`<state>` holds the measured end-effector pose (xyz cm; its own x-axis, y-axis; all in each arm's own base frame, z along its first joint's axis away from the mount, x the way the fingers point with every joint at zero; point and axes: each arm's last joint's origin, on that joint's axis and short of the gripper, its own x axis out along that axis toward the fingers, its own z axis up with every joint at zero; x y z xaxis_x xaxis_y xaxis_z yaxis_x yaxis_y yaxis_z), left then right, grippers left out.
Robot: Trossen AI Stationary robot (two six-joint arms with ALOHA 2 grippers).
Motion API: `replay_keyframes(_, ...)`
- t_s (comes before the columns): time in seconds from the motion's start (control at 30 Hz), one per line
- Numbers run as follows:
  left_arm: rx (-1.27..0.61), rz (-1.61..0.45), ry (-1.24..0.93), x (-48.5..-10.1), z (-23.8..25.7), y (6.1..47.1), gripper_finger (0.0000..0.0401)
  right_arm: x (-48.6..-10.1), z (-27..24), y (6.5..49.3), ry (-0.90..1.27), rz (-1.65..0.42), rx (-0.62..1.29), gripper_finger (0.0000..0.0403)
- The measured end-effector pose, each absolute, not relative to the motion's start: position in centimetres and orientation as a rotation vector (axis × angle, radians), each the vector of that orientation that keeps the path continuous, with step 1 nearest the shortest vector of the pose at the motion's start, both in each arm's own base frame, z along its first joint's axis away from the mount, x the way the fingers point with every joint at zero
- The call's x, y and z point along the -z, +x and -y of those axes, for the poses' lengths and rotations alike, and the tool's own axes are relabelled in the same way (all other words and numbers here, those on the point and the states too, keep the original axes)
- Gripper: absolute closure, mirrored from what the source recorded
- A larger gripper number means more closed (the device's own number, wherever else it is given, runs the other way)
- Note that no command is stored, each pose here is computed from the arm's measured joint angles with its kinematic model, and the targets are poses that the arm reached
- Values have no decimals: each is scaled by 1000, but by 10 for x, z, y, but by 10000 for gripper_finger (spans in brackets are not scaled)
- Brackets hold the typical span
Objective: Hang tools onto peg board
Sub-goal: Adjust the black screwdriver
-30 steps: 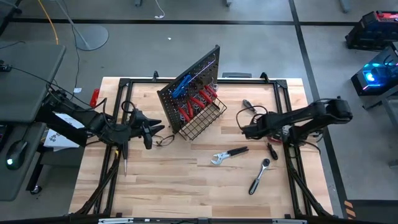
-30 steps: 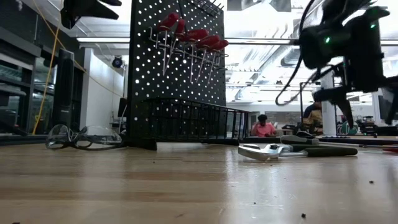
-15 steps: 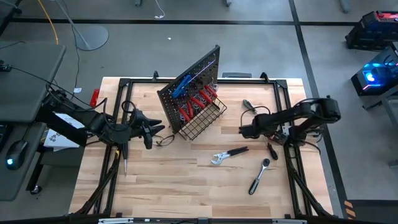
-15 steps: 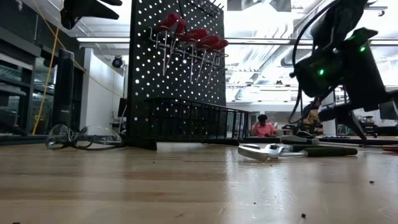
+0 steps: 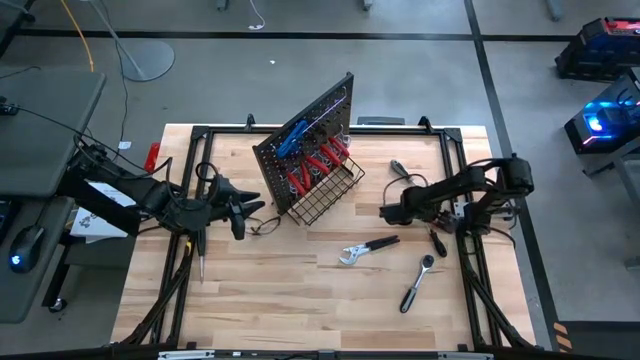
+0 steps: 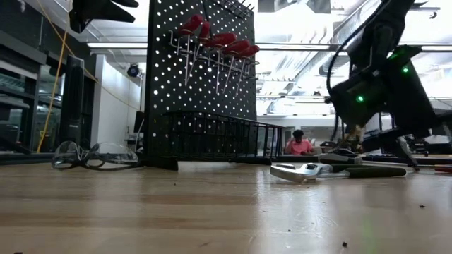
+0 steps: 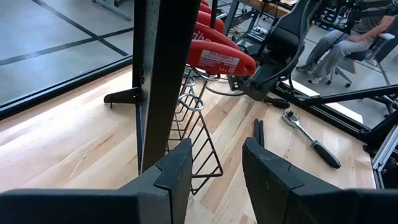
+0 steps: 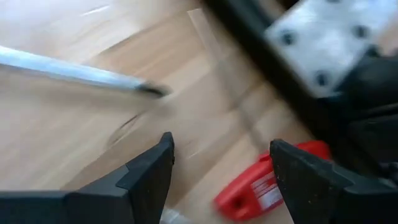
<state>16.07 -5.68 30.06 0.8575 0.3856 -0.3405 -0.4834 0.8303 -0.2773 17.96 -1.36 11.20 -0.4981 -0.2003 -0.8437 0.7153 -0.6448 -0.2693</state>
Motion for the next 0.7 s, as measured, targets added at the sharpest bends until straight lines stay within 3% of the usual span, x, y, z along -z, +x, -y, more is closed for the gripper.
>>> replay_keyframes(0.33, -470, -285, -326, -300, 57, 160, 277, -124, 0, 221, 1115, -878, 1738, 142)
replay_keyframes(0.5, -471, -285, -326, -300, 56, 160, 277, -151, -2, 213, 963, -910, 1897, 141)
replay_keyframes(0.7, -480, -286, -321, -300, 55, 161, 277, -132, 1, 188, 1009, -965, 2070, 141)
